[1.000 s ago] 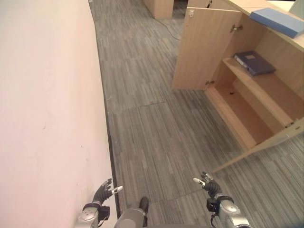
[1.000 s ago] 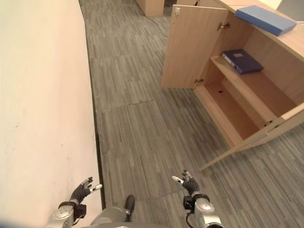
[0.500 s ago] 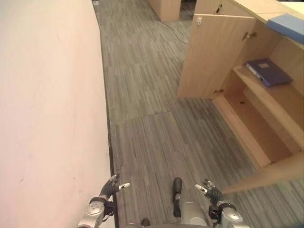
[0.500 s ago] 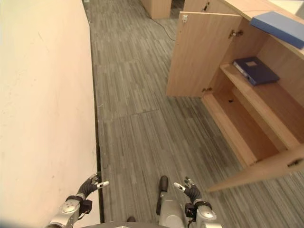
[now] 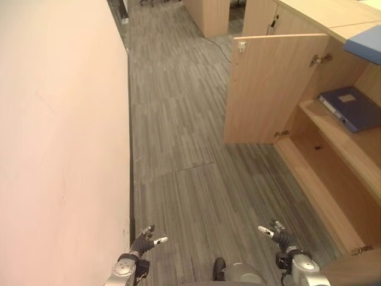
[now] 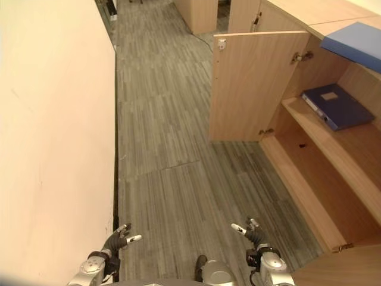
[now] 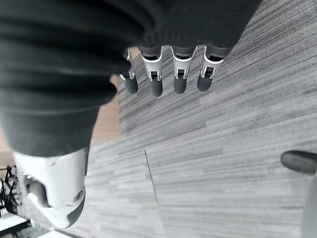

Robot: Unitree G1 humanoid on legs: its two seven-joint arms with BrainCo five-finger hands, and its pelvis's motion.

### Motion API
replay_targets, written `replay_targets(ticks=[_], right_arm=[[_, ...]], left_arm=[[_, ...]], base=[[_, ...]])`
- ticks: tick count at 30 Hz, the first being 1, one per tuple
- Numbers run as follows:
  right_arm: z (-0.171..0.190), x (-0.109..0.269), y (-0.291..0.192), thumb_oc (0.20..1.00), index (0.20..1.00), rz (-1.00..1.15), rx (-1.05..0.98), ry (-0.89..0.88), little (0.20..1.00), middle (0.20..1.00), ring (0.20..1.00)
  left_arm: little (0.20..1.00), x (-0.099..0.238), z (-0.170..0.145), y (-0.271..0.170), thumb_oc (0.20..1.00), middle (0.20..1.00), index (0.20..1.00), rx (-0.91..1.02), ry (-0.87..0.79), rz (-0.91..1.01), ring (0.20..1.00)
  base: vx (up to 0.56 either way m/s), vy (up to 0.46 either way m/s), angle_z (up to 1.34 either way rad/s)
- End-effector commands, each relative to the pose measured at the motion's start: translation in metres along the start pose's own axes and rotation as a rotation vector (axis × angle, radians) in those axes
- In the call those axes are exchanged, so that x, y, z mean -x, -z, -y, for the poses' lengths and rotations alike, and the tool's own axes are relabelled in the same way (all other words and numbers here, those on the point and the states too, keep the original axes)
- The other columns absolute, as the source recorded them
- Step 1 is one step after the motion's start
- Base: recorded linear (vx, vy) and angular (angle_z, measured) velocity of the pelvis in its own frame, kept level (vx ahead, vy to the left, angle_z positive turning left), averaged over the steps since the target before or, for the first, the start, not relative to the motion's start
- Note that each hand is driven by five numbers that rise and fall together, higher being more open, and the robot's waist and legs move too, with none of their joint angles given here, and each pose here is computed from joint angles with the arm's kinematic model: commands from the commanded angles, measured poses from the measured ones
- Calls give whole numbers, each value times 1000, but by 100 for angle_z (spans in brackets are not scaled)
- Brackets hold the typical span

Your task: Put the empty folder in the office cabinet

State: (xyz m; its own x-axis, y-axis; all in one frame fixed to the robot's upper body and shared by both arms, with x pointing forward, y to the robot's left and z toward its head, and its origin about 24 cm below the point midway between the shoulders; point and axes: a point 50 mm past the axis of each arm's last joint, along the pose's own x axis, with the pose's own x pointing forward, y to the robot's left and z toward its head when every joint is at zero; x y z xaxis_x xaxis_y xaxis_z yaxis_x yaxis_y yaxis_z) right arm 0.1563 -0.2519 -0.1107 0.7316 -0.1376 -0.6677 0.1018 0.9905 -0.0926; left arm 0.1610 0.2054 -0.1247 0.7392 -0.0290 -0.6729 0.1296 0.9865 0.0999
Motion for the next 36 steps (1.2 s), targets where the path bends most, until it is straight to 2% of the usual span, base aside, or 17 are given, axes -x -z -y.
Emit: replay_targets(ticks=[1, 4, 10, 14, 18, 27, 36], right_arm=[[-2, -2, -9, 1000, 1000, 43, 4, -15, 1000, 1000, 1000], [-3, -2, -12, 1000, 1000, 65, -25, -10, 1000, 1000, 1000], [-5, 1, -9, 1000, 1000, 72, -31, -15, 1000, 1000, 1000], [-12, -1, -8, 1000, 1000, 51, -11, -42, 1000, 1000, 1000], [-18, 0, -8, 1000, 1000, 59, 1, -70, 1000, 1000, 1000], [-46, -8, -23, 1000, 1000, 96, -14, -143, 1000, 1000, 1000], [-44, -10, -34, 1000, 1000, 142, -10, -119, 1000, 1000, 1000]], left_arm=[[1000, -7, -1, -23, 1000, 1000, 1000, -25, 11, 92, 1000], [1000, -7, 5, -32, 1000, 1000, 1000, -18, 38, 138, 1000], [1000, 2, 4, -21, 1000, 1000, 1000, 10, 44, 124, 1000], [1000, 2, 1, -17, 1000, 1000, 1000, 64, 16, 111, 1000], [1000, 2, 1, -15, 1000, 1000, 1000, 24, 27, 101, 1000], [1000, 1, -16, -23, 1000, 1000, 1000, -13, -7, 109, 1000], [1000, 5, -21, -21, 1000, 1000, 1000, -9, -14, 112, 1000]], base=[[268, -80, -68], [387, -20, -76], [442, 88, -70], [350, 72, -188], [276, 274, -107], [124, 215, -71], [49, 153, -85]])
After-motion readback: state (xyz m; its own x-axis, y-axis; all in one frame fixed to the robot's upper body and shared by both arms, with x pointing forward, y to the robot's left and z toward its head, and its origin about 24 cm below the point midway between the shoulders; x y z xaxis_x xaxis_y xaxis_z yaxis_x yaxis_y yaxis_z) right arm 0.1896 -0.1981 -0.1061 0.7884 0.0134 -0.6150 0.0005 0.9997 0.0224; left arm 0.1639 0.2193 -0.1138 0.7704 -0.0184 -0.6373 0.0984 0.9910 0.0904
